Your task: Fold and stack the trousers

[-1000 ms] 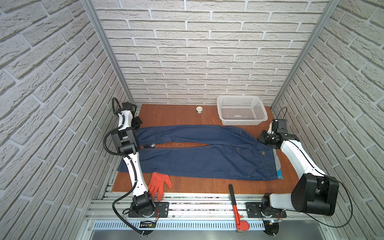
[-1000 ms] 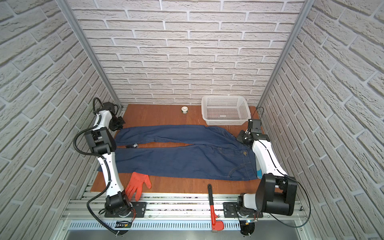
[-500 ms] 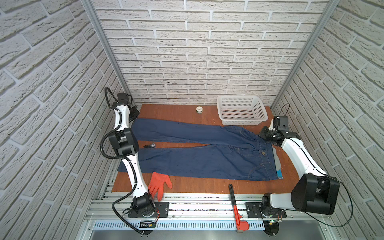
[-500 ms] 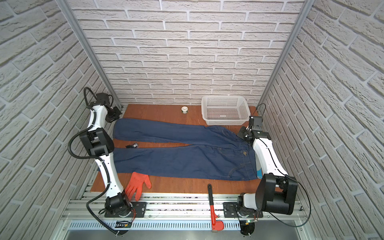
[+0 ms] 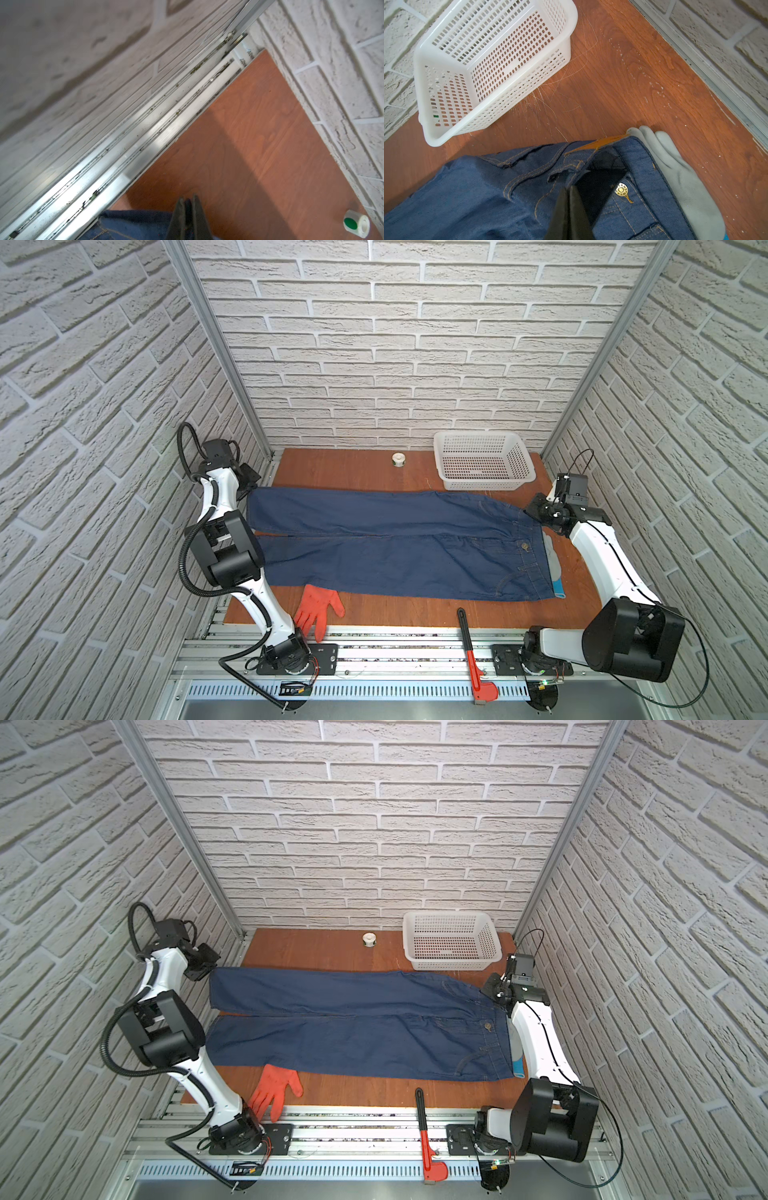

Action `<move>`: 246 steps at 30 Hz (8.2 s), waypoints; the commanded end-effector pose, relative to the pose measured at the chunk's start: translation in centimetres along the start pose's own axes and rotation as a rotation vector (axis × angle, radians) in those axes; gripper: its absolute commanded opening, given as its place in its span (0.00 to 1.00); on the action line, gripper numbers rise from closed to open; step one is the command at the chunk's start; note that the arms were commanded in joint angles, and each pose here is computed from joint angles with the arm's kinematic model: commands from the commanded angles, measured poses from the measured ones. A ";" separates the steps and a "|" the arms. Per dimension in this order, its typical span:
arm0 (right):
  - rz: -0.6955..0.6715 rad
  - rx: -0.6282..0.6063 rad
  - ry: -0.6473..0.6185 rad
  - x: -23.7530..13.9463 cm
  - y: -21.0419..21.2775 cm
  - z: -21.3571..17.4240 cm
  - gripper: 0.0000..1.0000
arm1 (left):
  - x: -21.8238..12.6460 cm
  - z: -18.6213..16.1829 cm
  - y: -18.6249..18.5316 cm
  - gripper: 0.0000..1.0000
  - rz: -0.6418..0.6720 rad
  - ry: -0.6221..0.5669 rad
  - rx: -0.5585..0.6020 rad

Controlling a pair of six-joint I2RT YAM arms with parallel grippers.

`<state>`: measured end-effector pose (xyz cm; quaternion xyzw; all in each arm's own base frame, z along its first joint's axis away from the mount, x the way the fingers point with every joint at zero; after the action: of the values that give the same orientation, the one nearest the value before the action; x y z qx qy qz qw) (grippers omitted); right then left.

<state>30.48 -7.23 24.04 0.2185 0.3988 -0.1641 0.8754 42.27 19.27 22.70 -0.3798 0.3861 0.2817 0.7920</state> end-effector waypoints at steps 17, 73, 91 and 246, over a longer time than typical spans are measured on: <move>0.117 0.078 -0.338 1.0 2.9 11.7 0.06 | -2.0 7.6 -2.6 0.00 -0.215 -0.149 -0.114; -0.300 0.113 -0.146 2.2 -10.5 -3.4 0.06 | -6.9 -12.9 19.8 0.00 0.019 -0.395 -0.550; -0.399 0.109 -0.050 2.5 -11.7 -5.9 0.05 | -8.2 -15.1 21.7 0.00 0.181 -0.423 -0.579; -0.259 -0.015 0.429 9.9 -0.6 -10.9 0.28 | 1.3 -14.0 14.2 0.18 0.445 0.129 -0.039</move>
<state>30.47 -3.38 9.95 0.1994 0.5884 -0.2183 0.7526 26.77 15.60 10.75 -0.3258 0.5058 0.4226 0.6779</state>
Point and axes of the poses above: each gripper's point midway between its finger pads, its own x axis out along the fingers, its own y axis along the line the jaws close on, z = x × y, the point moved 8 cm from there along -x, back along the fingers, and after that the axes turned 8 degrees about -x, right-handed, at the moved point
